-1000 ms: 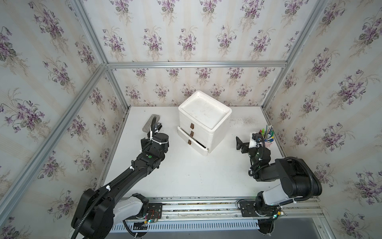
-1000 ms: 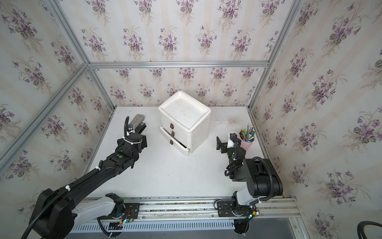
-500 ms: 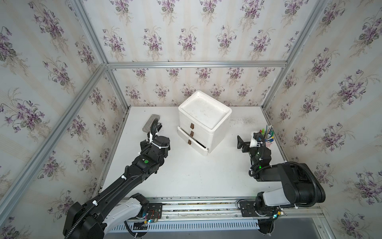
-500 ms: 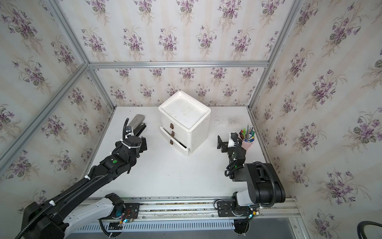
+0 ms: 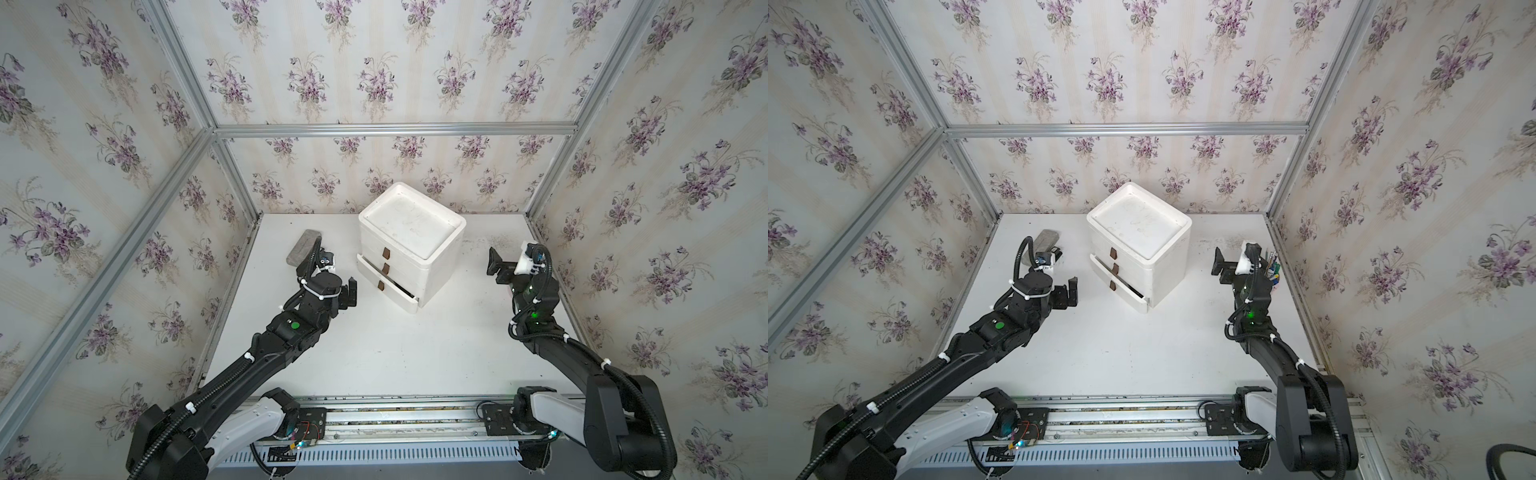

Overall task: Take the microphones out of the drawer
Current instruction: Open the drawer in the storage box.

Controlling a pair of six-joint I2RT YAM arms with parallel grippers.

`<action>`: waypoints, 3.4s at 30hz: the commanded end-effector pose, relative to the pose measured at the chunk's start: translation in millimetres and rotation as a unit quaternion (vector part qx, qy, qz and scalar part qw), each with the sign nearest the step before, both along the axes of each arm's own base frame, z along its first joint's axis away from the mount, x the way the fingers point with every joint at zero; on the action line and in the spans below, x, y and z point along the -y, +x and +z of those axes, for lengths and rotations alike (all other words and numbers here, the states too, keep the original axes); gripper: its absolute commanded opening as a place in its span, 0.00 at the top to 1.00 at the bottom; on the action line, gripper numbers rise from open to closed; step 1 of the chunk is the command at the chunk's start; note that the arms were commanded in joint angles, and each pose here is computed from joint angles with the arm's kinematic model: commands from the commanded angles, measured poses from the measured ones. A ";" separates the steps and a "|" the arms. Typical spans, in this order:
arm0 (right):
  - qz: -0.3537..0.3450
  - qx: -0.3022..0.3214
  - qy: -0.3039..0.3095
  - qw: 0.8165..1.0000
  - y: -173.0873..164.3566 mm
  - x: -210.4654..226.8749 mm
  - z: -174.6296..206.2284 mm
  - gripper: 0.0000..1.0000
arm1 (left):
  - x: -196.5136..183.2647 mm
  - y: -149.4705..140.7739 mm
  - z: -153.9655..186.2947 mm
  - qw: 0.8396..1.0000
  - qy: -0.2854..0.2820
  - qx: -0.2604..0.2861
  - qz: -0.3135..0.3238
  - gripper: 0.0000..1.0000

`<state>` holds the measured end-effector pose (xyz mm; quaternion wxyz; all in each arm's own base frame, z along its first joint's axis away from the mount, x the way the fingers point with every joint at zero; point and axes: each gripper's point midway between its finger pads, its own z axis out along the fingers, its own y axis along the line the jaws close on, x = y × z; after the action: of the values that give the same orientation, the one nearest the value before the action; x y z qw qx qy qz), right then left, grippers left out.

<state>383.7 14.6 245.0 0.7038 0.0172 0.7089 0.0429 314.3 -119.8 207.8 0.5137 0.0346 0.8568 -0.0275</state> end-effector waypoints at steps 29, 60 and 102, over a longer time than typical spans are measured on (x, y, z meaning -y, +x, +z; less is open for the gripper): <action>0.287 -0.208 -0.060 0.933 46.9 -208.0 110.5 0.00 | 107.8 40.3 31.9 0.974 -0.055 0.037 -0.215 0.01; 0.234 -0.338 -0.120 0.903 103.2 -191.3 15.5 0.00 | 118.2 76.3 2.2 0.968 0.012 0.077 -0.237 0.14; 0.253 -0.332 -0.080 0.905 78.7 -191.8 -8.7 0.00 | 117.9 90.9 12.3 0.969 0.020 0.097 -0.226 0.77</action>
<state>475.7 207.5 267.7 0.4469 -0.2076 0.8568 0.1520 403.7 -238.7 211.2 0.5634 0.2426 0.7800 -0.1240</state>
